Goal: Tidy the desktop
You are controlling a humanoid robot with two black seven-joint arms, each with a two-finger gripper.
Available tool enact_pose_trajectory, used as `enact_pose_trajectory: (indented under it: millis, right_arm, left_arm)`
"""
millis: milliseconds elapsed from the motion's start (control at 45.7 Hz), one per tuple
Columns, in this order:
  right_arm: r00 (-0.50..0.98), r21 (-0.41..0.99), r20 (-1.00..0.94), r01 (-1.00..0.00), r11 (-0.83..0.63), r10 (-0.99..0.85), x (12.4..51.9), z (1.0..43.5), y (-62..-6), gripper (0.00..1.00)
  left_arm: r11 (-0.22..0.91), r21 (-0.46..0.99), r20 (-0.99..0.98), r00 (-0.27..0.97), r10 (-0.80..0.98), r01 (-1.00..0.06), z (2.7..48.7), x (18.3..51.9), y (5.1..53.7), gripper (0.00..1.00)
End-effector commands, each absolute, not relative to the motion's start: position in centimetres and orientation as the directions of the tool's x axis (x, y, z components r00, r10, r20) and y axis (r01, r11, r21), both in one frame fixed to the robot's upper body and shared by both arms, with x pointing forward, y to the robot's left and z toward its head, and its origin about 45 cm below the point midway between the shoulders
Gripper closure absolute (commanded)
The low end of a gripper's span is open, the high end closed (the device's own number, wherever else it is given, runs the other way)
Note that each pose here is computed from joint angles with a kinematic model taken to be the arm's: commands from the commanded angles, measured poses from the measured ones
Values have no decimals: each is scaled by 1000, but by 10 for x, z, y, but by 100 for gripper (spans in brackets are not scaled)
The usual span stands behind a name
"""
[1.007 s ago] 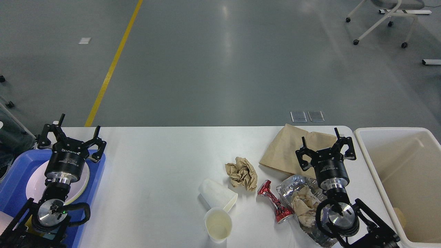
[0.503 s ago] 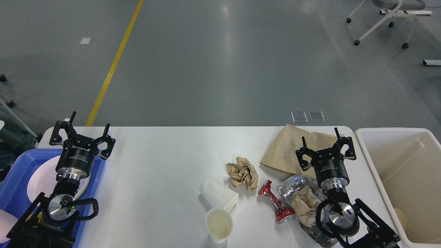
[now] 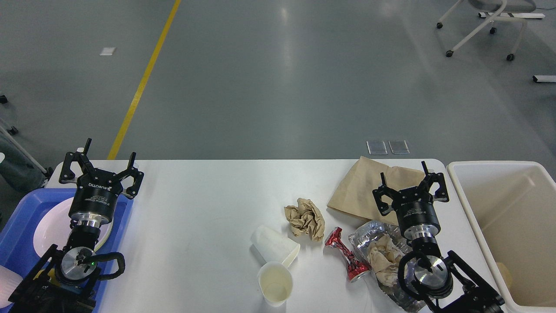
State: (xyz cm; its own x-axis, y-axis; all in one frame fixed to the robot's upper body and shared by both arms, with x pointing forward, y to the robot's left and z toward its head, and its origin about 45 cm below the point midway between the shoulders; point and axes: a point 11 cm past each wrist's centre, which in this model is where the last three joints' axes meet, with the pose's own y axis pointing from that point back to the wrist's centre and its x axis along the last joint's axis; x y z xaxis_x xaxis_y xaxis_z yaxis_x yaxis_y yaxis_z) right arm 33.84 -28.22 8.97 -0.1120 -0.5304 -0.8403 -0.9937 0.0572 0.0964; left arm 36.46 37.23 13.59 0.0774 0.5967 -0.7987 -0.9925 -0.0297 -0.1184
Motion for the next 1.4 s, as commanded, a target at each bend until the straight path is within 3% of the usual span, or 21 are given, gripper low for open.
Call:
enact_pose_trajectory:
  millis: [0,1379]
  right_arm:
    - [-112,96,-840,-994,57,-532,338,90,-283,0]
    - [-72,51,-855,-997,55,-514,340,103,-281,0]
  left_arm:
    - [-31,-119,-800,78,595,-992,135,364,372,4]
    - [-25,-121,-800,82,595,-992,135,364,371,4]
